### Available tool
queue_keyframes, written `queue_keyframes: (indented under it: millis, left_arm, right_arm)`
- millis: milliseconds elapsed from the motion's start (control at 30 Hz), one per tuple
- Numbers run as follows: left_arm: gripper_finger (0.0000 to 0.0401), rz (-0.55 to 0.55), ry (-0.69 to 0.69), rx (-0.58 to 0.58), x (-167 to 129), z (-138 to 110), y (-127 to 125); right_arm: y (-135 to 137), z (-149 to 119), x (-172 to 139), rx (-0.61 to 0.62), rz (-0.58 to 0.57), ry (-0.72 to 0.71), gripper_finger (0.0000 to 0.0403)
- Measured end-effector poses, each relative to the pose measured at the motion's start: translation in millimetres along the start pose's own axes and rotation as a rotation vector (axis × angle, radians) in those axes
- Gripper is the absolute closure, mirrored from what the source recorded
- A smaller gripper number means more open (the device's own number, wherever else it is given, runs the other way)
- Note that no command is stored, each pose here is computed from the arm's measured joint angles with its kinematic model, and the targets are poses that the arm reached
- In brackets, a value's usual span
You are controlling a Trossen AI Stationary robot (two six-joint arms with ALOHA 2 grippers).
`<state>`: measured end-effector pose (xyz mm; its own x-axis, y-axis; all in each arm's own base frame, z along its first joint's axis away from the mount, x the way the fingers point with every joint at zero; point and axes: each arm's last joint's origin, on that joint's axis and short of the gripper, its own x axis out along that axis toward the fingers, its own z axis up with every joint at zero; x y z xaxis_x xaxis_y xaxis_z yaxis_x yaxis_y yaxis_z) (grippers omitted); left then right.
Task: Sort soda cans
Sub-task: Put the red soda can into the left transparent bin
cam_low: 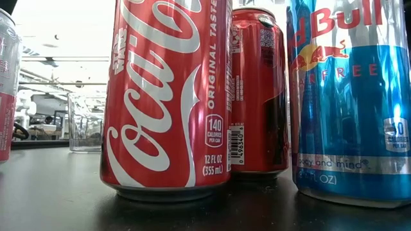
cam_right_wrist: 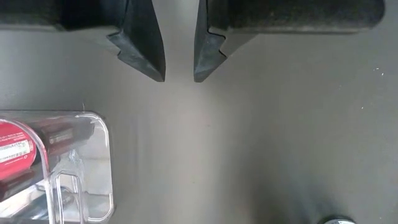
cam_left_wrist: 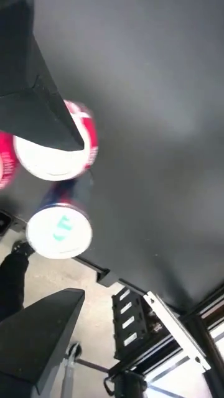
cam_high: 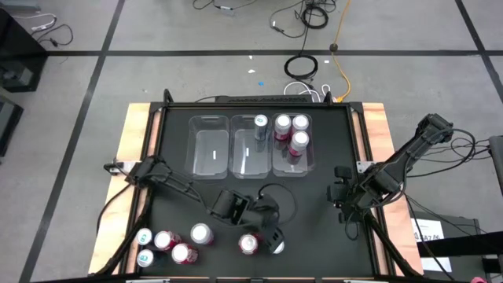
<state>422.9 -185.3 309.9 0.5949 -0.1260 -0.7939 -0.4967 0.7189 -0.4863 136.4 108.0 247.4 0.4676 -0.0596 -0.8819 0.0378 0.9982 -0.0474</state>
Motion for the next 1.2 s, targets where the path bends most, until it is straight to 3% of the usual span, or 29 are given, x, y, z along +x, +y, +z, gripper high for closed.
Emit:
queue_keyframes:
  millis: [167,633,1200]
  left_arm:
    - [0.0014,0.071,0.0,-0.014,-10.0,-16.7,-1.0]
    - [0.0014,0.124,0.039,0.011,-19.1,-57.9,-10.6]
    - [0.0014,0.183,0.15,0.024,32.2,-74.1,-6.1]
  right_arm:
    - [0.0,0.0,0.0,0.002,0.0,0.0,0.0328]
    - [0.1,0.1,0.0,-0.001,0.0,-0.001,0.0328]
    - [0.3,0.3,0.1,0.0,0.002,-0.003,0.0328]
